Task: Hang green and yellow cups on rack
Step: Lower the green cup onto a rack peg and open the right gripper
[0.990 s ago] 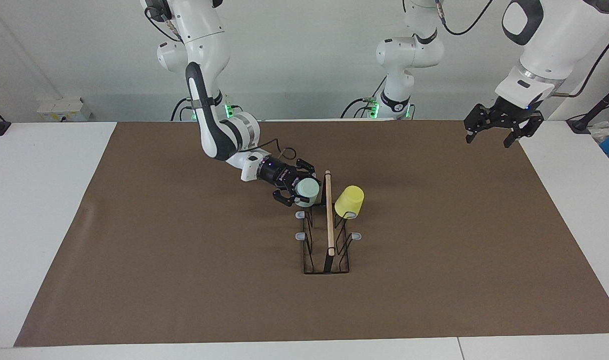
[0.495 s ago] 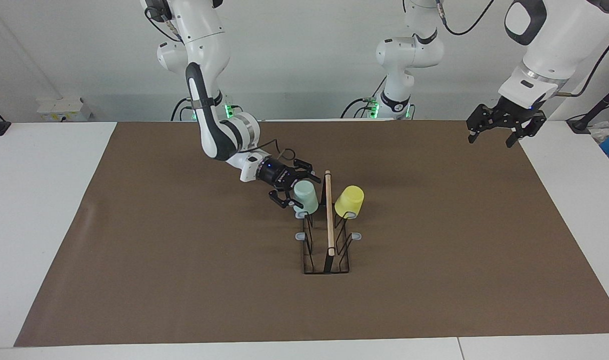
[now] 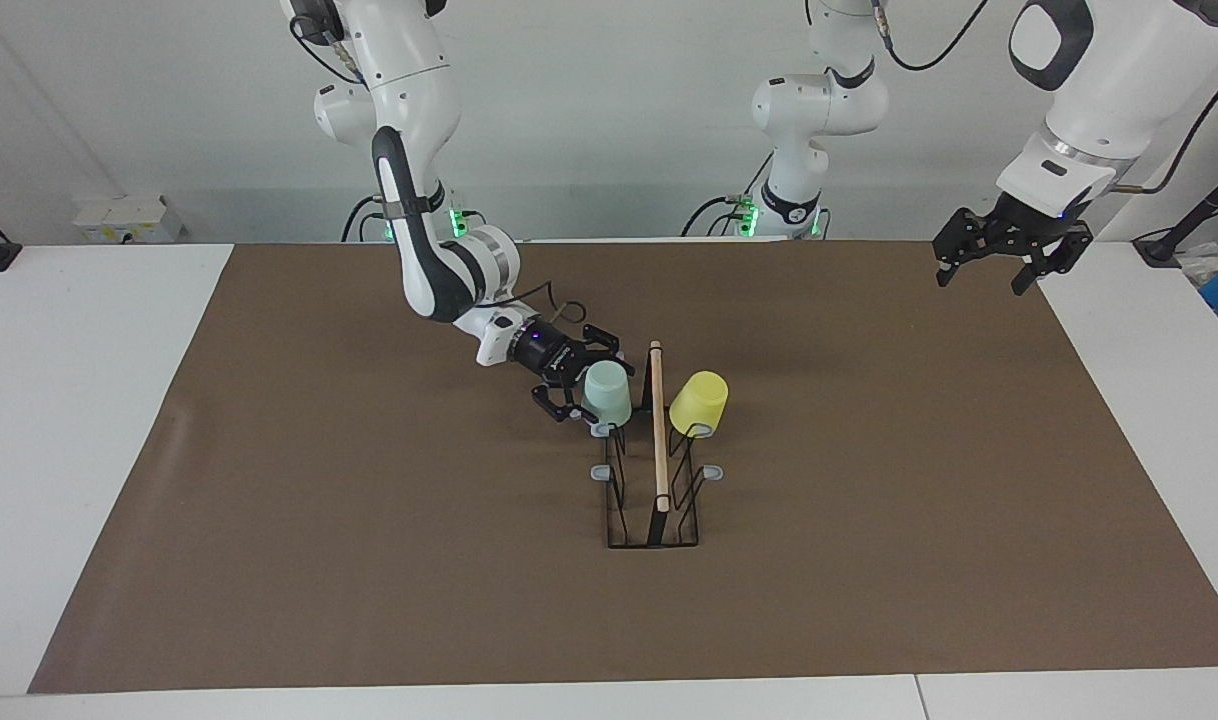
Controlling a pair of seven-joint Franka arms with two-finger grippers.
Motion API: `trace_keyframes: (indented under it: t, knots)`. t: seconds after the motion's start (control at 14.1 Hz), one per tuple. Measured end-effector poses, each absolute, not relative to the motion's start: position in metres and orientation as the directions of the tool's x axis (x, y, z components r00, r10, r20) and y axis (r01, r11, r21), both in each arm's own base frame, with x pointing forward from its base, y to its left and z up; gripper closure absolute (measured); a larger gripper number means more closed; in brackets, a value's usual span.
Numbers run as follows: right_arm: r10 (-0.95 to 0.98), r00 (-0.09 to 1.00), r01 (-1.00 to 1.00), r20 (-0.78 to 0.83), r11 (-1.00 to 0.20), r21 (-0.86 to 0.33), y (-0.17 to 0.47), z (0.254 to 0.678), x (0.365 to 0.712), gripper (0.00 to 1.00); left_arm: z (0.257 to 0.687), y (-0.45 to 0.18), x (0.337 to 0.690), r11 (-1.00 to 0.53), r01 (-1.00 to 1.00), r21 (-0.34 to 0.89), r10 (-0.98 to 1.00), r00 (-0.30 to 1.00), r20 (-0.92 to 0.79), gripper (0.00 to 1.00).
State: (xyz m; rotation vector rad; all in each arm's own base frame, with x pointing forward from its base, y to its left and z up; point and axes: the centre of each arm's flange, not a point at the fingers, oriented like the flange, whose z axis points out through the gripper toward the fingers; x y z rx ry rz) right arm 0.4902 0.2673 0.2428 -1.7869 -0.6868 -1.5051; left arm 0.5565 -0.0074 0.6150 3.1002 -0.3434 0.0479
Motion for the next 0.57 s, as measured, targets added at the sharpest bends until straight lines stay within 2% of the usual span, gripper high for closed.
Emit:
trace_keyframes:
  t: [0.57]
  knots:
    - [0.048, 0.223, 0.746, 0.974, -0.651, -0.139, 0.251, 0.241, 0.492, 0.0, 0.615, -0.007, 0.557, -0.976, -0.219, 0.019, -0.218, 0.975, 0.033, 0.0]
